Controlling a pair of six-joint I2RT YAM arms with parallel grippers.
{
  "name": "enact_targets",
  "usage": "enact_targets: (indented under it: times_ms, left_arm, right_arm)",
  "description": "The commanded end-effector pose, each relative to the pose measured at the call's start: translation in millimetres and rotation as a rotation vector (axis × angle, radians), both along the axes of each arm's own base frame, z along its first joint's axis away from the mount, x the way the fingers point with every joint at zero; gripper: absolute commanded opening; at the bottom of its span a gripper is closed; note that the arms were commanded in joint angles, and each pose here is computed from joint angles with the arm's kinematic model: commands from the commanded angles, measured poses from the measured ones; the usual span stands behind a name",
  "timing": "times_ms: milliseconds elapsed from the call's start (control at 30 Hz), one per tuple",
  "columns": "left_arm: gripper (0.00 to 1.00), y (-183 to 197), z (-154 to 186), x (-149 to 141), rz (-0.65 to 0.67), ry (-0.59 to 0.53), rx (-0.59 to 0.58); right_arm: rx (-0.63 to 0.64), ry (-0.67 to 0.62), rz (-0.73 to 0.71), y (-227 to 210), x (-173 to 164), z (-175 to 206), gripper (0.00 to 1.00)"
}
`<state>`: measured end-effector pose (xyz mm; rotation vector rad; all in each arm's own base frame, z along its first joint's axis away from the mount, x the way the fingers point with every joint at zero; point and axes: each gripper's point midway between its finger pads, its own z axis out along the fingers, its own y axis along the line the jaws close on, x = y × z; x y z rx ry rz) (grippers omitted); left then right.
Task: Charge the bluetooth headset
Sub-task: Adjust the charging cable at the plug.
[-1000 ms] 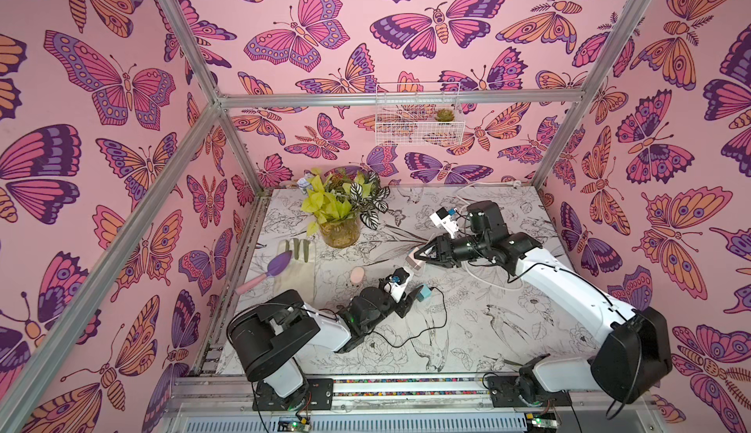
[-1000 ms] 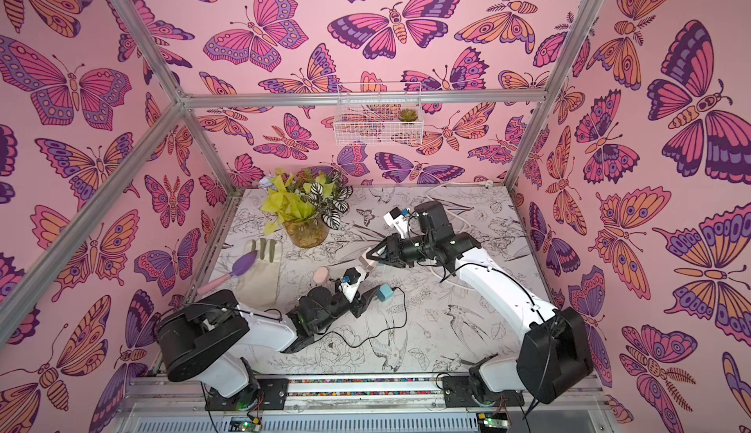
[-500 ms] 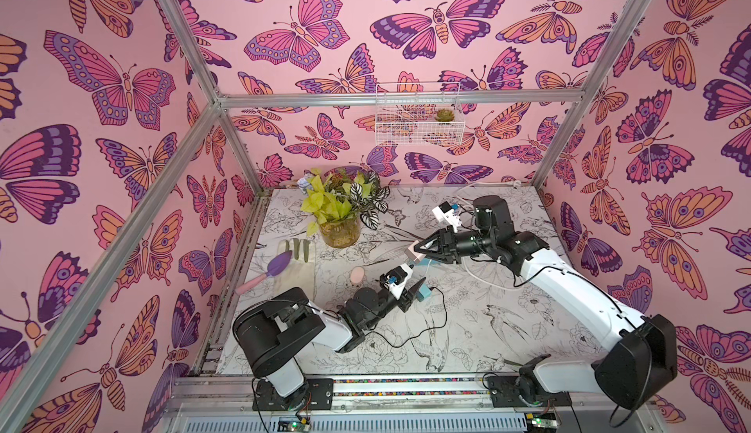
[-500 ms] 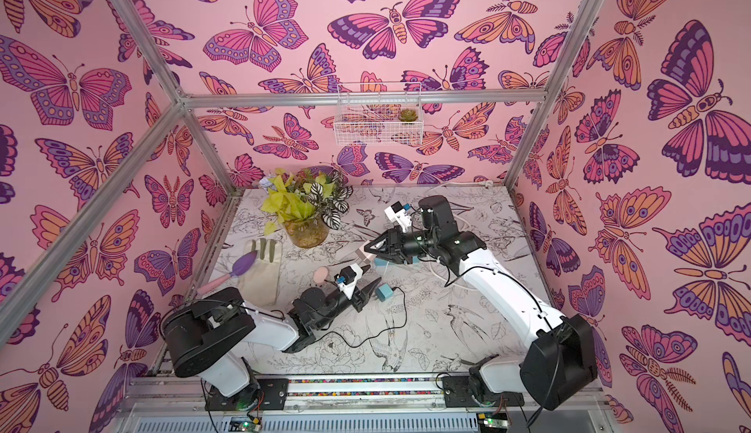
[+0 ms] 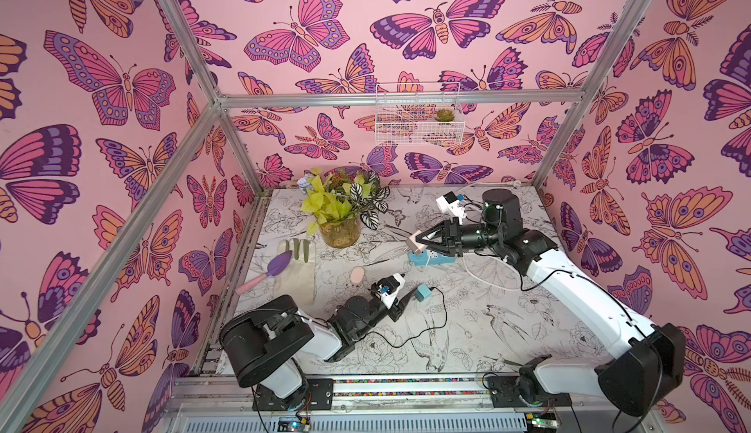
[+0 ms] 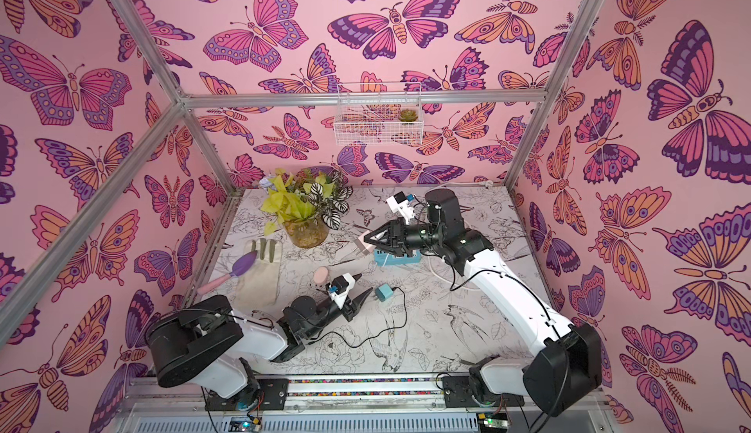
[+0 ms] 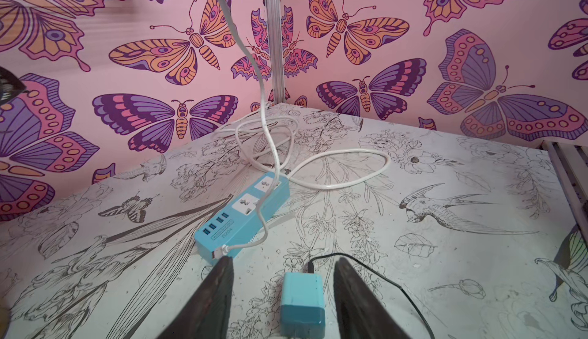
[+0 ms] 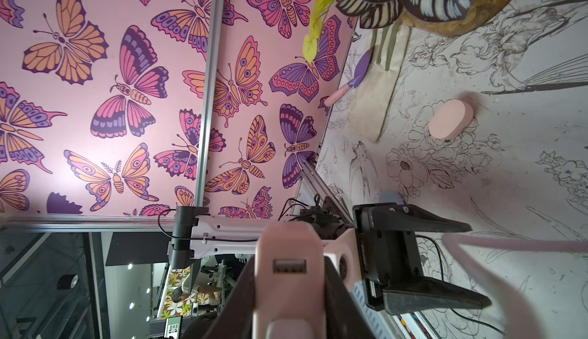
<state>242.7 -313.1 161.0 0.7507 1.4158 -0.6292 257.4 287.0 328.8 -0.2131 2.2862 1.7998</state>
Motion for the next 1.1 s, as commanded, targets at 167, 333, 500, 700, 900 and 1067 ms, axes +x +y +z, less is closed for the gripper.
enact_targets:
  times_ms: [167, 333, 500, 700, 900, 1067]
  left_arm:
    - [0.56, -34.3, 26.6, 21.1, -0.022, -0.087, -0.031]
    - [0.40, -44.2, 30.4, 31.4, -0.020, -0.094, -0.042]
    - [0.13, -46.0, 29.7, 31.7, -0.034, -0.080, -0.051]
    - [0.00, -34.4, 23.8, 32.1, -0.001, -0.046, -0.036]
    - [0.00, 6.2, 24.2, 44.2, 0.125, 0.050, 0.019]
    - [0.00, 59.4, 44.8, 58.8, 0.281, 0.171, 0.063]
  right_arm:
    - [0.118, -0.046, 0.035, -2.0, -15.8, 42.7, 0.15]
    - [0.141, -0.051, 0.041, -3.1, -19.9, 50.8, 0.15]
    - [0.145, -0.059, 0.041, -3.7, -21.2, 53.0, 0.15]
    - [0.140, -0.068, 0.054, -3.6, -22.7, 47.9, 0.15]
    - [0.052, -0.109, 0.126, -6.6, -35.4, 19.2, 0.15]
    - [-0.050, -0.175, 0.159, -11.8, -45.1, -8.3, 0.15]
